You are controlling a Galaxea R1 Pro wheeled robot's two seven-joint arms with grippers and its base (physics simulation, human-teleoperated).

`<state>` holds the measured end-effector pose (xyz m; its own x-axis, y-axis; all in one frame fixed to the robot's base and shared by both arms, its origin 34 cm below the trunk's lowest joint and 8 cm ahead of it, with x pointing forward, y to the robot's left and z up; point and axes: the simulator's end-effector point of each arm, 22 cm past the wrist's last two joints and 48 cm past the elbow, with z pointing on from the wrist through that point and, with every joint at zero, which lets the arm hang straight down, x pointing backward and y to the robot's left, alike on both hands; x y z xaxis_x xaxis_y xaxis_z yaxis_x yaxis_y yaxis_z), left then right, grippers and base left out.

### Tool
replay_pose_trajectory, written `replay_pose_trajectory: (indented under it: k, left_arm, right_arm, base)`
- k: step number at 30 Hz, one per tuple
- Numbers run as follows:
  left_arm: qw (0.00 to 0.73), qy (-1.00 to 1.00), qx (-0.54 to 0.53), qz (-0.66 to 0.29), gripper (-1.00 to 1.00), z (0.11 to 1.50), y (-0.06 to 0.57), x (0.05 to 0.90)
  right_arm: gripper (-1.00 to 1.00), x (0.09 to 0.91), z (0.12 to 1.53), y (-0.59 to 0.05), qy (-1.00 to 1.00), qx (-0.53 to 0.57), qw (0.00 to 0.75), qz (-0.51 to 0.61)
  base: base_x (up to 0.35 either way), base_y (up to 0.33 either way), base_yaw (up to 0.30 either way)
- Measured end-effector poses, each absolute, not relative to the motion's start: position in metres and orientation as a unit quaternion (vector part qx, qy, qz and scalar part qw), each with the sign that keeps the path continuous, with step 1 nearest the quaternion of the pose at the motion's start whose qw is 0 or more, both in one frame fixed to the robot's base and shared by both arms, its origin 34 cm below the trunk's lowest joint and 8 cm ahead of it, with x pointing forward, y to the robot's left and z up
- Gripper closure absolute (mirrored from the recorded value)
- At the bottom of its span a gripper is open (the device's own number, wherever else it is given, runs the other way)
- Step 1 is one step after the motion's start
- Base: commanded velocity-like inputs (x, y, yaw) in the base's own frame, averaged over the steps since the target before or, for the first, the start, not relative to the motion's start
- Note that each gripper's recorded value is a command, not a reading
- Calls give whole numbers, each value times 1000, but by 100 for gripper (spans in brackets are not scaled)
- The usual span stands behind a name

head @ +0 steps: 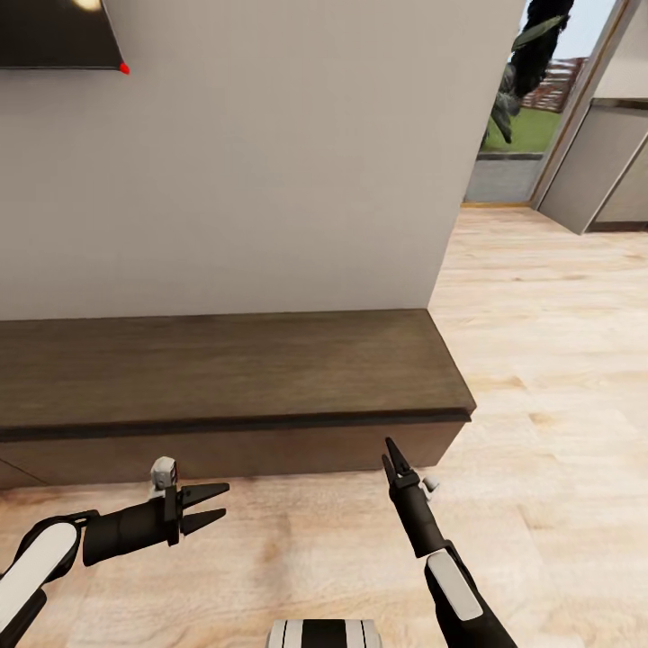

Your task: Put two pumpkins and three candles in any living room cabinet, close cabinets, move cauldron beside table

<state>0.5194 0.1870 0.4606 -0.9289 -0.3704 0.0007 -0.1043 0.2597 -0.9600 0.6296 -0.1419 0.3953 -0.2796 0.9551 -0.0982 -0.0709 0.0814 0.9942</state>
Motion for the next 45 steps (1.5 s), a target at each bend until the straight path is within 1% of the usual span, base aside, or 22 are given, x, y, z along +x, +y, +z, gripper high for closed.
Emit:
replay_pose_trajectory:
  k: [21,33,45]
  left_arm:
    - [113,783,-152,-592,-100,461,184,520]
    - [113,783,-152,-593,-100,461,184,520]
    - [113,782,-152,-593,-100,462,184,520]
  right_arm:
    - [-100,630,395,-142,574,386,460,557]
    - [-100,629,394,-141,575,386,459,556]
    - [-100,629,394,-141,575,386,459,556]
  base:
    - [49,0,0]
    - [108,0,0]
    - [9,0,0]
